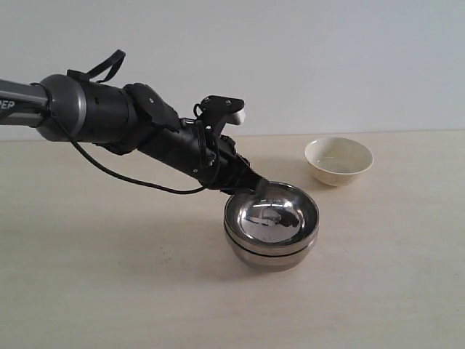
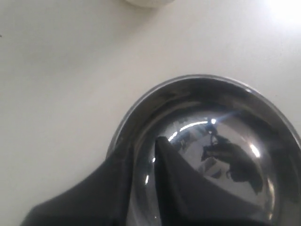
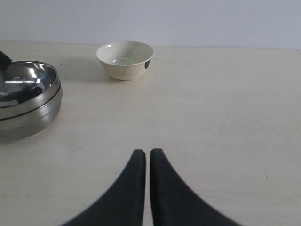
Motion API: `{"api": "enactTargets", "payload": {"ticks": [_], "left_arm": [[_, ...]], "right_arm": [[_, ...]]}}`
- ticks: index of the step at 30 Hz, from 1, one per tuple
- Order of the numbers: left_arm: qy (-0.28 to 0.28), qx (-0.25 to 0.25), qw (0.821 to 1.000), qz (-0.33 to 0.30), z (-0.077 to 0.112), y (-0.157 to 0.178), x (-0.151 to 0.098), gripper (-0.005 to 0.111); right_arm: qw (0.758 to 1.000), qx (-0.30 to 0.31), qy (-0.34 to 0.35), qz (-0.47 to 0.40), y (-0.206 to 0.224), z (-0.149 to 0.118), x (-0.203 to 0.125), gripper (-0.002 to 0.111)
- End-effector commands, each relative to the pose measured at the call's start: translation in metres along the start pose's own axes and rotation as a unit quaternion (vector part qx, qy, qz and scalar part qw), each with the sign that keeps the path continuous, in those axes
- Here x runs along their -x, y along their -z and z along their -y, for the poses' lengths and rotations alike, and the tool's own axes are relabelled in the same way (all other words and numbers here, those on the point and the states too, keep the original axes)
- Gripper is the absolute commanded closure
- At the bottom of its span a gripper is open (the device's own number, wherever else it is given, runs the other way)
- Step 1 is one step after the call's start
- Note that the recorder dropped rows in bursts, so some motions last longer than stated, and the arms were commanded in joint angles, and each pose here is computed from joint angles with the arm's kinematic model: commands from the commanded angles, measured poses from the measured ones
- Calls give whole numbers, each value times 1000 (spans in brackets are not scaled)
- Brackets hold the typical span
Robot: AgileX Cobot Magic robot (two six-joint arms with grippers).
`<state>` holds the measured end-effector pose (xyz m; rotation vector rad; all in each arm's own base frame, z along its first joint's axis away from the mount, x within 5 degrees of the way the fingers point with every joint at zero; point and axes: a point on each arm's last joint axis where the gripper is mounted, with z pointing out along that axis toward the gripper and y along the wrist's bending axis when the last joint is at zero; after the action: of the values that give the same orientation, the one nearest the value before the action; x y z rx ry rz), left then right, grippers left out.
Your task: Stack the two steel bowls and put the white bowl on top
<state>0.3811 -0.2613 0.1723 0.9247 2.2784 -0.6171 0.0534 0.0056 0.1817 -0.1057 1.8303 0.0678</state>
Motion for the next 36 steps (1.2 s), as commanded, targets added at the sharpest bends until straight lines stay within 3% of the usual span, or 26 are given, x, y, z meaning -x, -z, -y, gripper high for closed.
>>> {"api": "enactTargets", "payload": {"ticks": [1, 4, 12, 24, 30, 36], "left_arm": [[-6, 17, 999, 39, 3, 20, 16, 95], [-12, 22, 998, 58, 6, 34, 25, 103], [-25, 63, 992, 103, 14, 75, 27, 103], [-28, 141, 970, 198, 55, 204, -37, 103], [-29, 159, 935, 314, 87, 288, -82, 103], [-45, 139, 885, 443, 121, 360, -131, 103]], "right_arm": [[1000, 1, 1, 4, 0, 0, 1, 107], [1000, 1, 1, 4, 0, 0, 1, 107], [1000, 1, 1, 4, 0, 0, 1, 107], [1000, 1, 1, 4, 0, 0, 1, 107], [1000, 1, 1, 4, 0, 0, 1, 107], [1000, 1, 1, 4, 0, 0, 1, 107]]}}
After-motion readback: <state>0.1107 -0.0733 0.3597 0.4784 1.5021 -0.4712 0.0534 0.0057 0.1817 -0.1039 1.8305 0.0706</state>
